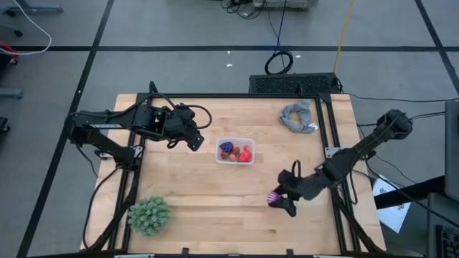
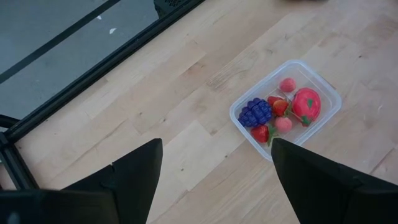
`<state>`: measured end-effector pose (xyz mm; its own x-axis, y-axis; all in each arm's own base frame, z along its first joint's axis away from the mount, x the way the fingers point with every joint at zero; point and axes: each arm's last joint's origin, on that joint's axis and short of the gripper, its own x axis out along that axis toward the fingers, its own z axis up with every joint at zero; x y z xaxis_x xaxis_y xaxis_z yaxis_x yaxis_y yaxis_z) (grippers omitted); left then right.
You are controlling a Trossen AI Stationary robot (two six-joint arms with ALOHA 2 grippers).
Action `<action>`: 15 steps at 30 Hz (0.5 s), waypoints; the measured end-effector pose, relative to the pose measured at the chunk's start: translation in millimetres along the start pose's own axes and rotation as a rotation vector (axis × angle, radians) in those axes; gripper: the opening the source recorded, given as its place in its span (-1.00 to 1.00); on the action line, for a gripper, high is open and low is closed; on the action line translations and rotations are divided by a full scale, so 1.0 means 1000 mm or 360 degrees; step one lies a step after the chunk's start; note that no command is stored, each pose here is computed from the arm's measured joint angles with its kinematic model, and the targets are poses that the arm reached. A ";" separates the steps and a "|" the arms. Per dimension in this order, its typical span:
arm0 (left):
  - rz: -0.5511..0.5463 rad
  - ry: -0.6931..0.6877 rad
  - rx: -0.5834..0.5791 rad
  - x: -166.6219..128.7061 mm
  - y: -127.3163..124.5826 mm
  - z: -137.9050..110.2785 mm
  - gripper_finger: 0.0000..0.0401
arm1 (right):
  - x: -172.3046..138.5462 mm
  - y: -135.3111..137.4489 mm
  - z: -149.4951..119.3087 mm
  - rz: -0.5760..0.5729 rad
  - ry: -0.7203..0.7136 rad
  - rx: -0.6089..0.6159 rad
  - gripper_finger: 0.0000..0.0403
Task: Pick and placing Produce into tupperware
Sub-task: Put the onion into the transparent bin
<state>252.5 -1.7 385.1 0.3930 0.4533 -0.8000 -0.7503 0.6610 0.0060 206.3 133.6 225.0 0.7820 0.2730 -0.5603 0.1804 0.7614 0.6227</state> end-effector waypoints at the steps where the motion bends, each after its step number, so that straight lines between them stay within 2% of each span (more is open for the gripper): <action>1: 0.0000 0.0000 0.0000 0.000 0.000 0.000 0.54 | -0.001 0.002 0.005 0.0060 -0.0029 -0.0054 0.17; 8: 0.0000 0.0001 0.0001 0.000 0.000 0.000 0.54 | -0.002 0.004 0.036 0.0294 -0.0240 -0.0365 0.17; 11: 0.0001 0.0002 0.0002 0.000 0.000 0.000 0.54 | -0.001 -0.002 0.046 0.0297 -0.0252 -0.0496 0.17; 15: 0.0001 0.0002 0.0003 0.000 0.000 0.000 0.54 | 0.000 -0.013 0.060 0.0235 -0.0318 -0.0553 0.17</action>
<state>252.4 -1.8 385.0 0.3921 0.4531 -0.8006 -0.7496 0.6618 0.0074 239.5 87.9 249.5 0.8908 0.3006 -0.3409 -0.1271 0.8849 0.4482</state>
